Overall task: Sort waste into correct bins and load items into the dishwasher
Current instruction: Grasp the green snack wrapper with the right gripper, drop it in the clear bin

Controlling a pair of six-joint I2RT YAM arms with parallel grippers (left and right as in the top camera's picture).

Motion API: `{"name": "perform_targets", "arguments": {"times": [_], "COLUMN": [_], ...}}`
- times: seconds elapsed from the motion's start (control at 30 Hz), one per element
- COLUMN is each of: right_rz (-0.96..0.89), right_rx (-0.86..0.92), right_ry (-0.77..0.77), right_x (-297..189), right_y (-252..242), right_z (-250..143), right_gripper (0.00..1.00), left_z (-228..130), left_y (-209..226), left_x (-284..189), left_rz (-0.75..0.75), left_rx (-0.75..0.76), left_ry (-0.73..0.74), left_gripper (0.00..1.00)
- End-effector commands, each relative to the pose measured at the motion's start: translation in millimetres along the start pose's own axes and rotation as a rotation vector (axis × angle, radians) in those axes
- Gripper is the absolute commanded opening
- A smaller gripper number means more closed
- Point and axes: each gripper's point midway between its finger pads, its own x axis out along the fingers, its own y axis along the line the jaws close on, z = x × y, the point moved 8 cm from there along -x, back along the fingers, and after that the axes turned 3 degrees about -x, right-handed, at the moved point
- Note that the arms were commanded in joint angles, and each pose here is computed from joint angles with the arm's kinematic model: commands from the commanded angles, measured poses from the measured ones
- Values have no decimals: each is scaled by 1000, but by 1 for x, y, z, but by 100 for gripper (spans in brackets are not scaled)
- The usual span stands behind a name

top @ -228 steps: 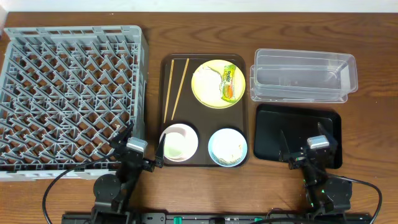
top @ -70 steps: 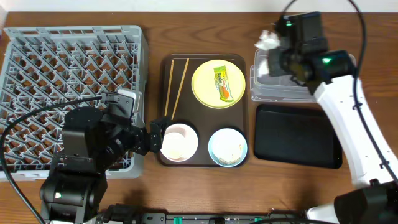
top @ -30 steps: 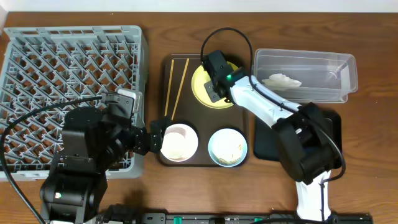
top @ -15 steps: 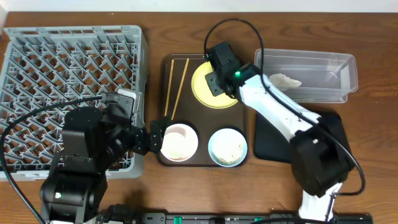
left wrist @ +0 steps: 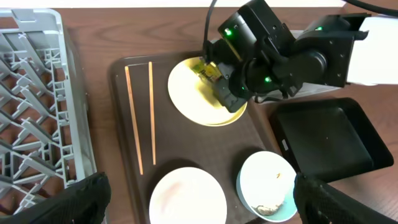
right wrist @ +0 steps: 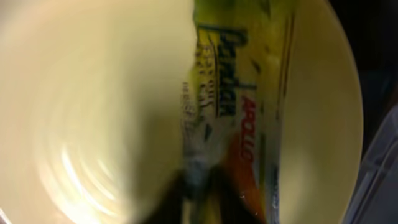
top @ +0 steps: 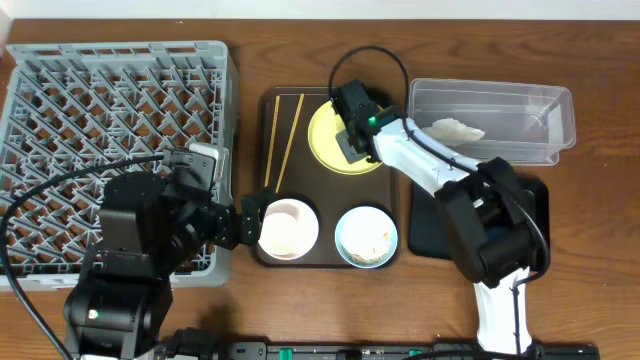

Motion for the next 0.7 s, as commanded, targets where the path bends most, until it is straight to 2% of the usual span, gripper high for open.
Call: {"name": "perform_targets", "arguments": {"times": [0.0, 0.2, 0.33, 0.47, 0.67], "right_rz": [51, 85, 57, 15, -40], "right_rx": [20, 68, 154, 294, 475], "right_ry": [-45, -250, -307, -248, 4], "right_x": [-22, -110, -156, -168, -148], "right_y": [-6, -29, -64, -106, -157], "right_z": [8, 34, 30, 9, -42], "right_gripper": [1, 1, 1, 1, 1], "left_z": [4, 4, 4, 4, 4], "left_y": [-2, -2, -2, -2, -2], "left_x": [-4, -4, -4, -4, -4], "left_rz": [-1, -1, -1, -1, -1], "left_rx": [5, 5, 5, 5, 5], "left_ry": [-15, -15, -15, -15, -15], "left_gripper": [94, 94, 94, 94, 94]}}
